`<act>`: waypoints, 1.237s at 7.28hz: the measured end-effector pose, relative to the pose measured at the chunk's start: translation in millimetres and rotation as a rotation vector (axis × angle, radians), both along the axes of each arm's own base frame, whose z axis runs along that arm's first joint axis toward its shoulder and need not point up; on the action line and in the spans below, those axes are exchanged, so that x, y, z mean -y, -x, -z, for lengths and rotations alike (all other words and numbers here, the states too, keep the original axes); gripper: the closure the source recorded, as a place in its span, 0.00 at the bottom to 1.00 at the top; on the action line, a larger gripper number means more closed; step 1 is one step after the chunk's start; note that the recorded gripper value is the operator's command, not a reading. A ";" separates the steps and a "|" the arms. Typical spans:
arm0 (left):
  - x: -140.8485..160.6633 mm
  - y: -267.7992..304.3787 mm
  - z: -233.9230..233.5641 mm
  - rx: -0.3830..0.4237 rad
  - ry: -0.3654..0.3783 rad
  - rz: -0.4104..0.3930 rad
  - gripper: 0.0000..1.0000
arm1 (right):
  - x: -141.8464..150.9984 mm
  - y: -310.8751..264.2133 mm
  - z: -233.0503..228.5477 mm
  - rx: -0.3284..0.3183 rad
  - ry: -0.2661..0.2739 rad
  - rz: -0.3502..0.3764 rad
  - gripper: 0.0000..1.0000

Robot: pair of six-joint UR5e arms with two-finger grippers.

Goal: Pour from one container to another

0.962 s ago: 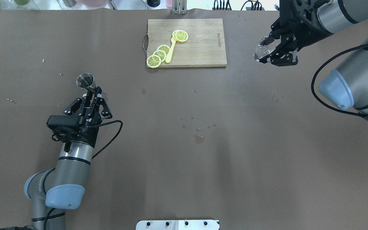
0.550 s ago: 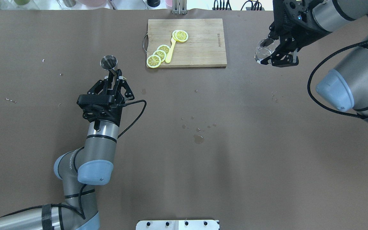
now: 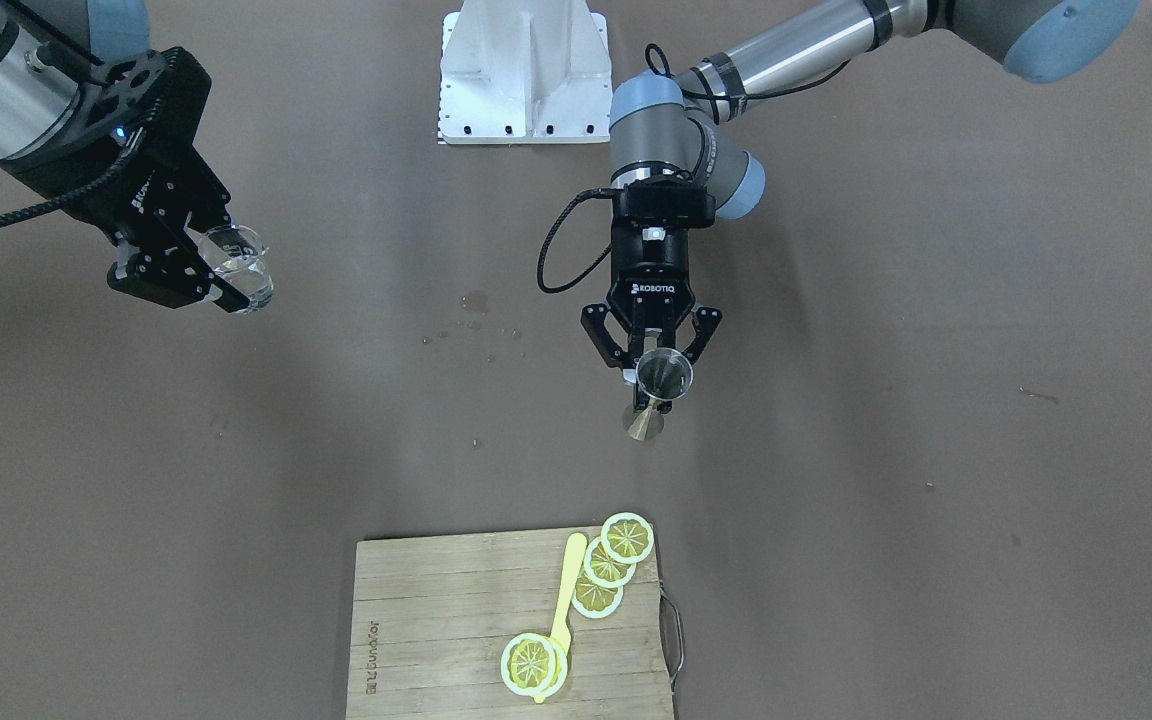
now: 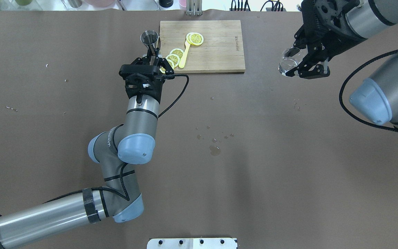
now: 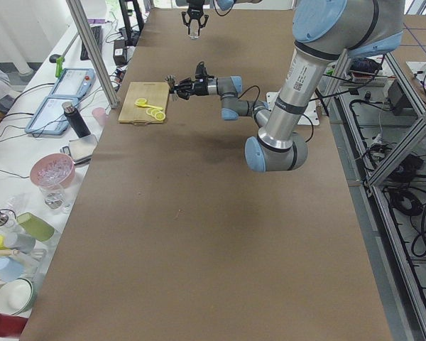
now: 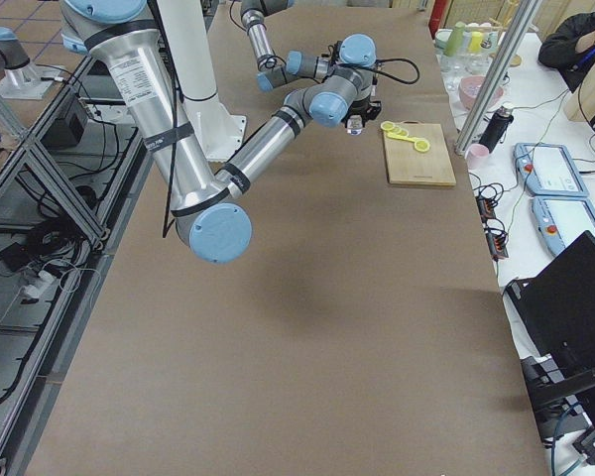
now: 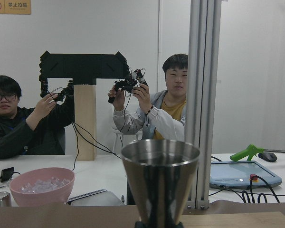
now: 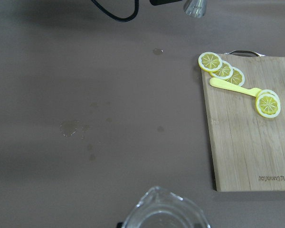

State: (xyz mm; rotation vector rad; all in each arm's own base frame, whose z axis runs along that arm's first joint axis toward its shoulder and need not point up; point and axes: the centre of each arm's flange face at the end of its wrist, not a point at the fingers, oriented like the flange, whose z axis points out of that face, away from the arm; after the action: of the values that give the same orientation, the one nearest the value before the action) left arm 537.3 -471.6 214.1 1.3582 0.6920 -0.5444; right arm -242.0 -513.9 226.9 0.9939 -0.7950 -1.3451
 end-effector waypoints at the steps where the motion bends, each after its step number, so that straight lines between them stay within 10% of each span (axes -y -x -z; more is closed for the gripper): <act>1: 0.4 -8.5 7.6 0.000 0.001 -0.009 1.00 | -0.7 -1.5 -4.8 -0.007 0.012 -0.004 1.00; 9: -8.6 -80.2 31.3 0.052 0.021 -0.058 1.00 | 22.6 35.4 65.2 -0.035 0.034 -0.021 1.00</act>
State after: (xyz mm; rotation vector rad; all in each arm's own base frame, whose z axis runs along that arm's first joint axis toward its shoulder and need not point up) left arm 617.5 -463.0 182.9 1.3238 0.6793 -0.4670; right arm -277.3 -536.5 161.7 0.9472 -0.7770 -1.3230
